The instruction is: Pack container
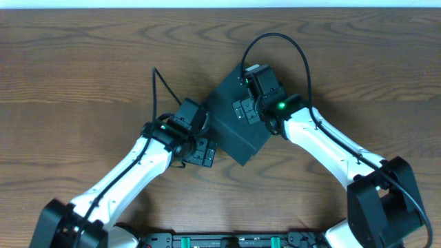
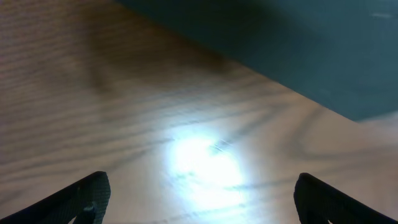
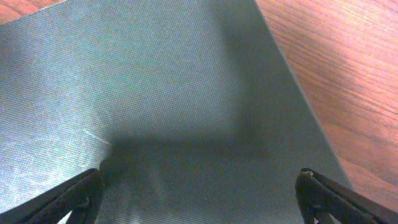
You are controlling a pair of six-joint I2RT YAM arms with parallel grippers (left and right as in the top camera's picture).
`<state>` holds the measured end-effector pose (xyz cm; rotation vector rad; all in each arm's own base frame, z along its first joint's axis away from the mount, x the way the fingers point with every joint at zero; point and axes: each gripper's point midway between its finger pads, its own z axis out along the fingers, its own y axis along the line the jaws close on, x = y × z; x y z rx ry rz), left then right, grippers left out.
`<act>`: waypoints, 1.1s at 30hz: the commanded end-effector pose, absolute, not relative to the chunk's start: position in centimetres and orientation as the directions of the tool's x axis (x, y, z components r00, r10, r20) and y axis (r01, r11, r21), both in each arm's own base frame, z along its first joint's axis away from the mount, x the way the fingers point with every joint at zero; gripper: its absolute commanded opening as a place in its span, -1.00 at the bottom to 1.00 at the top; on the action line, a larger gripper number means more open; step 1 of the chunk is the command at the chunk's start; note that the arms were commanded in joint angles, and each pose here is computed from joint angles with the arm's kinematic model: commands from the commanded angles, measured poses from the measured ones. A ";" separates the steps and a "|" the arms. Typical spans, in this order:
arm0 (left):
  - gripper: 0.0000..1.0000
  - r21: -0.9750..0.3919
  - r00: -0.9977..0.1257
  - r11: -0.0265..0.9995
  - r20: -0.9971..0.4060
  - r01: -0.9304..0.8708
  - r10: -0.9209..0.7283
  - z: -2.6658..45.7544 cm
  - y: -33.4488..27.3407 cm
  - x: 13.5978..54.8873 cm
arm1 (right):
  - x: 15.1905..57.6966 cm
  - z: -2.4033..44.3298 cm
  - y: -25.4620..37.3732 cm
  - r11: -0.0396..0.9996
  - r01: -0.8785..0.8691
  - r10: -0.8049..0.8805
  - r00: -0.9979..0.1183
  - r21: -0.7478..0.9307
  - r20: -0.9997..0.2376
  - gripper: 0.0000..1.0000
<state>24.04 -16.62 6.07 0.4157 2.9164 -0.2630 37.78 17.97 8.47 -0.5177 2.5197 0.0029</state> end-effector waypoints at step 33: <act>0.91 -0.154 -0.873 0.942 -0.444 0.298 0.204 3.2 -20.5 32.3 | 36.9 5.7 17.1 0.914 -0.371 -0.404 -0.796 -0.163 -0.452 0.98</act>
